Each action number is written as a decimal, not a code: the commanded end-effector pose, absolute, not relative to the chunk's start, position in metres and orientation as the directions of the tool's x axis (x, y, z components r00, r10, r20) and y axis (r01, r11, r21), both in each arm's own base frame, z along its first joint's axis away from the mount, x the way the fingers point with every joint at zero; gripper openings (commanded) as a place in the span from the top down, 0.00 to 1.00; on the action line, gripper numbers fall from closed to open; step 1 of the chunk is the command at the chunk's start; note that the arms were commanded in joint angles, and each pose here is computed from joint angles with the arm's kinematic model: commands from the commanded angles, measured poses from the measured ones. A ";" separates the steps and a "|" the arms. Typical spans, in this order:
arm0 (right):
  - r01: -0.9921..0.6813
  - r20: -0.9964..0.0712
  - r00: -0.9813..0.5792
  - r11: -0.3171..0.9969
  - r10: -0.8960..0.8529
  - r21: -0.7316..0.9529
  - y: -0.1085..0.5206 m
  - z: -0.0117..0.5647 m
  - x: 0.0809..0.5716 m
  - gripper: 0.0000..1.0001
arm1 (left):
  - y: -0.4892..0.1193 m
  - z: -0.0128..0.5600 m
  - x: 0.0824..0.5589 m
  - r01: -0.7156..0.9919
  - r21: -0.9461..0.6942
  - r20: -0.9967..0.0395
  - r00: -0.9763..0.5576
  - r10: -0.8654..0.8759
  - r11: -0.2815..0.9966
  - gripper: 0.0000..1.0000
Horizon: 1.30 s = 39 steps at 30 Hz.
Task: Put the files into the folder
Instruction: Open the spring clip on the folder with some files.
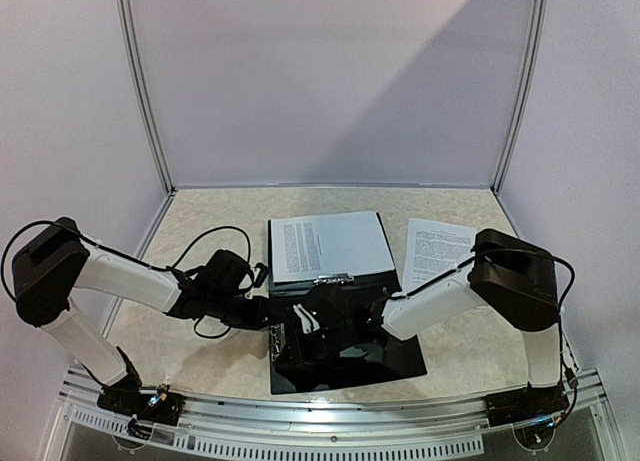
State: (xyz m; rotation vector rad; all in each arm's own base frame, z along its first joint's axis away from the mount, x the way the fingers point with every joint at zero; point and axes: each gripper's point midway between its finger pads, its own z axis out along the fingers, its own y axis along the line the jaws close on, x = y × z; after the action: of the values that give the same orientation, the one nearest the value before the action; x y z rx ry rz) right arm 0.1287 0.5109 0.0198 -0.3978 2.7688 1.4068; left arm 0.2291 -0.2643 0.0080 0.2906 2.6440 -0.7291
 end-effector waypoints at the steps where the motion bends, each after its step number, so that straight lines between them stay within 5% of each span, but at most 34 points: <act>1: -0.229 -0.154 -0.972 0.580 -0.176 0.782 0.506 0.012 0.141 0.90 | -0.227 -0.036 0.189 0.251 -0.342 -0.245 -0.954 0.172 0.905 1.00; 8: -0.219 -0.149 -0.975 0.589 -0.165 0.778 0.505 0.009 0.143 0.84 | -0.226 -0.037 0.189 0.250 -0.341 -0.242 -0.955 0.173 0.906 1.00; 28: -0.157 -0.104 -0.987 0.591 -0.124 0.791 0.503 -0.007 0.150 0.92 | -0.226 -0.039 0.187 0.253 -0.342 -0.237 -0.955 0.178 0.905 1.00; 39: -0.145 -0.086 -0.989 0.719 -0.119 0.680 0.495 -0.027 0.158 0.97 | -0.226 -0.039 0.187 0.255 -0.345 -0.239 -0.955 0.178 0.903 1.00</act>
State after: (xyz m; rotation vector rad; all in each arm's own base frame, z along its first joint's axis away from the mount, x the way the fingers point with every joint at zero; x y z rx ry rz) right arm 0.1393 0.5188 0.0203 -0.3072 2.7507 1.4560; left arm 0.2289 -0.2643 0.0076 0.3060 2.6371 -0.7290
